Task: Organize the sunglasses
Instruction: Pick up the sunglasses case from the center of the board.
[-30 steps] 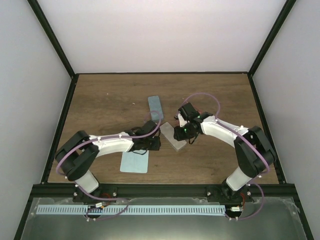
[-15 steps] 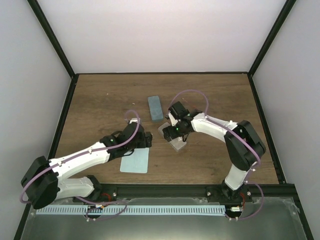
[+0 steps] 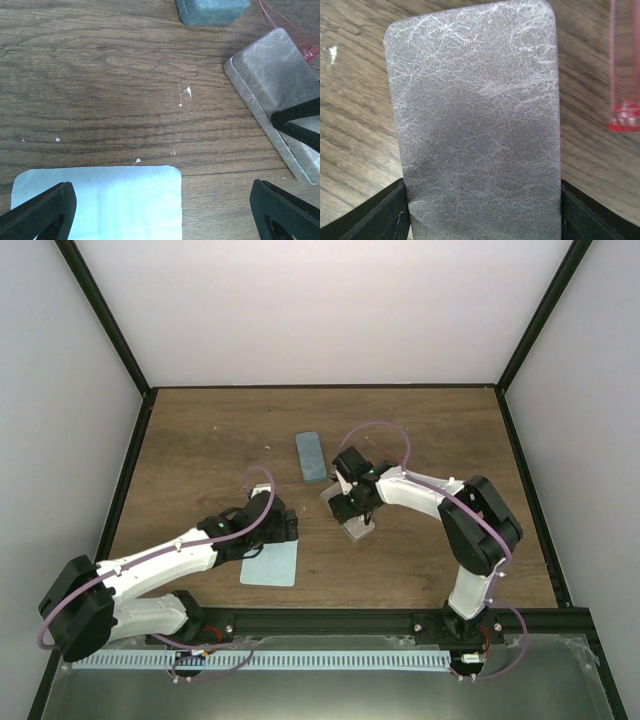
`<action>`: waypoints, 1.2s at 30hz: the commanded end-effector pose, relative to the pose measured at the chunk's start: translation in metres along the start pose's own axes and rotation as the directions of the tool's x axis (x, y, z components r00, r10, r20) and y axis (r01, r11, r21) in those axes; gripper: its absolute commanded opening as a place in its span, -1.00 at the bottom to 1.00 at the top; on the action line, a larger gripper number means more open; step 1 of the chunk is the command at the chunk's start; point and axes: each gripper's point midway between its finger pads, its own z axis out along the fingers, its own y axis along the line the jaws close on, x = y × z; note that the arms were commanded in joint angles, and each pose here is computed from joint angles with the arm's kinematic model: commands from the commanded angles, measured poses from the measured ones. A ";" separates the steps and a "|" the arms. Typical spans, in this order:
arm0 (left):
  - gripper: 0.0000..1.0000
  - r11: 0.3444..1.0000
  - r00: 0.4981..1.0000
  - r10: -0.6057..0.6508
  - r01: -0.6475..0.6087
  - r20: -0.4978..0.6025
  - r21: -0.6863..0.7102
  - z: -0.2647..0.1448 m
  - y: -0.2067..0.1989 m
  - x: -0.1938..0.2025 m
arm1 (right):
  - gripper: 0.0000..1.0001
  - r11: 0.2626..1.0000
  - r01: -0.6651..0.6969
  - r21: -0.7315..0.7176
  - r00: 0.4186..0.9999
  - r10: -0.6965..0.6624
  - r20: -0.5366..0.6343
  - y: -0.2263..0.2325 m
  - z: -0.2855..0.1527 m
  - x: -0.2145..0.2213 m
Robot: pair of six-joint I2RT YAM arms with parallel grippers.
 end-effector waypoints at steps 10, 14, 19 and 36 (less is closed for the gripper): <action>0.94 0.998 0.998 0.055 -0.055 -0.013 -0.008 0.014 -0.017 -0.012 | 0.13 0.966 -0.230 0.122 0.967 0.212 0.141 -0.051 -0.064 -0.015; 0.95 0.993 0.993 0.116 -0.116 -0.020 -0.003 0.020 -0.028 -0.018 | 0.14 0.925 -0.342 0.165 0.936 0.321 0.141 -0.094 -0.067 -0.003; 0.95 0.985 0.984 0.173 -0.173 -0.033 -0.002 0.027 -0.038 -0.025 | 0.14 0.872 -0.439 0.217 0.898 0.416 0.146 -0.144 -0.072 0.010; 0.95 1.000 1.000 -0.005 0.005 0.024 0.023 0.015 0.014 -0.097 | 0.13 0.796 -0.569 0.208 0.821 0.535 0.197 -0.203 -0.083 0.032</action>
